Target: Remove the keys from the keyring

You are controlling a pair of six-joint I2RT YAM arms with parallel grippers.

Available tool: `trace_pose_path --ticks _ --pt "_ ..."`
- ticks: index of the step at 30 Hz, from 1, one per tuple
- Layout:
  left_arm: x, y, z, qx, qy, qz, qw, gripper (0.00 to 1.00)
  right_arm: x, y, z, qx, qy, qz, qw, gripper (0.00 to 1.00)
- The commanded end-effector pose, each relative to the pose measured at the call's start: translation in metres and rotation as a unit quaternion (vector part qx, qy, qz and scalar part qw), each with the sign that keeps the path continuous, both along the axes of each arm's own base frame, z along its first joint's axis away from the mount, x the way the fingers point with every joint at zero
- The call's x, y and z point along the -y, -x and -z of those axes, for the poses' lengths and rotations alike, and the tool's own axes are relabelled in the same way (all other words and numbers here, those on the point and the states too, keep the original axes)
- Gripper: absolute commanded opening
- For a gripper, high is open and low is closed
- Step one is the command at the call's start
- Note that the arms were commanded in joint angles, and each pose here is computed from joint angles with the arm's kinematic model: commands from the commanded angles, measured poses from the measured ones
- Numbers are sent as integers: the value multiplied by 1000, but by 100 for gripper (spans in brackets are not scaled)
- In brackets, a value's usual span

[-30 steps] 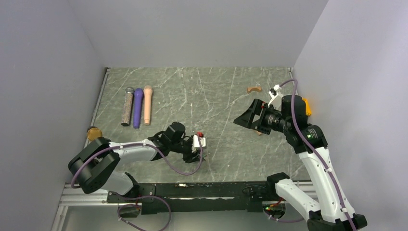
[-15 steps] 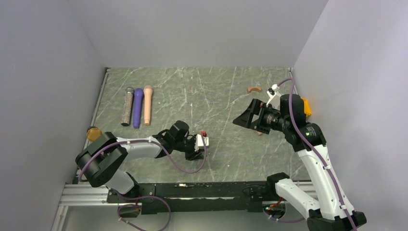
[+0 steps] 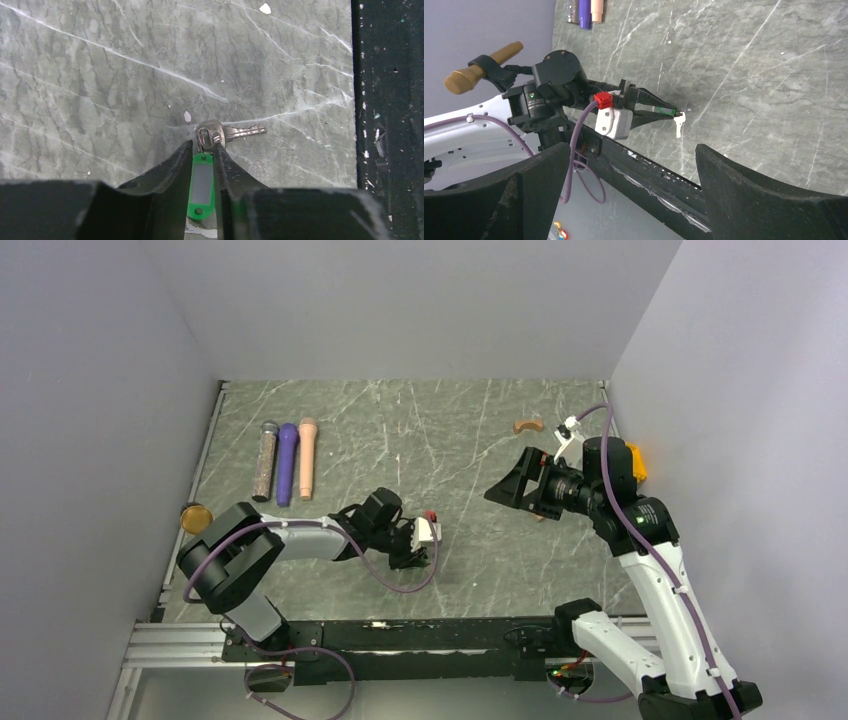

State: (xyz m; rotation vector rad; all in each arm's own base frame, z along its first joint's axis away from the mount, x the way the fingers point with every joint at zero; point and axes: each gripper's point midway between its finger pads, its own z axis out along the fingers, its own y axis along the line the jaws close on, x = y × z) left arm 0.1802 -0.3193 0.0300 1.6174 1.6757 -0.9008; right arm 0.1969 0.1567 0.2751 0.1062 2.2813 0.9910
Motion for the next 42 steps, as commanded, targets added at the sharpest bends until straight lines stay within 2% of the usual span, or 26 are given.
trace_pose_path --ticks 1,6,11,20,29,36,42 --pt "14 -2 -9 -3 15 17 1000 23 2 4 -15 22 1 -1 1000 100" --pt "15 -3 -6 -20 6 8 1000 19 3 3 -17 25 6 -1 1000 100" --pt "14 -1 -6 -25 5 8 1000 0 3 3 -17 26 6 -1 1000 100" --pt "15 -3 -33 -23 24 -15 999 0 0 3 -25 33 -10 -3 999 100" --pt "18 -19 -103 -1 85 -89 992 0 -11 2 -46 48 -63 -4 997 100" --pt "12 -29 -167 30 137 -154 978 0 -20 0 -66 74 -110 -15 991 100" --pt "7 -33 -221 42 172 -207 962 0 -27 -2 -68 79 -122 -35 989 92"
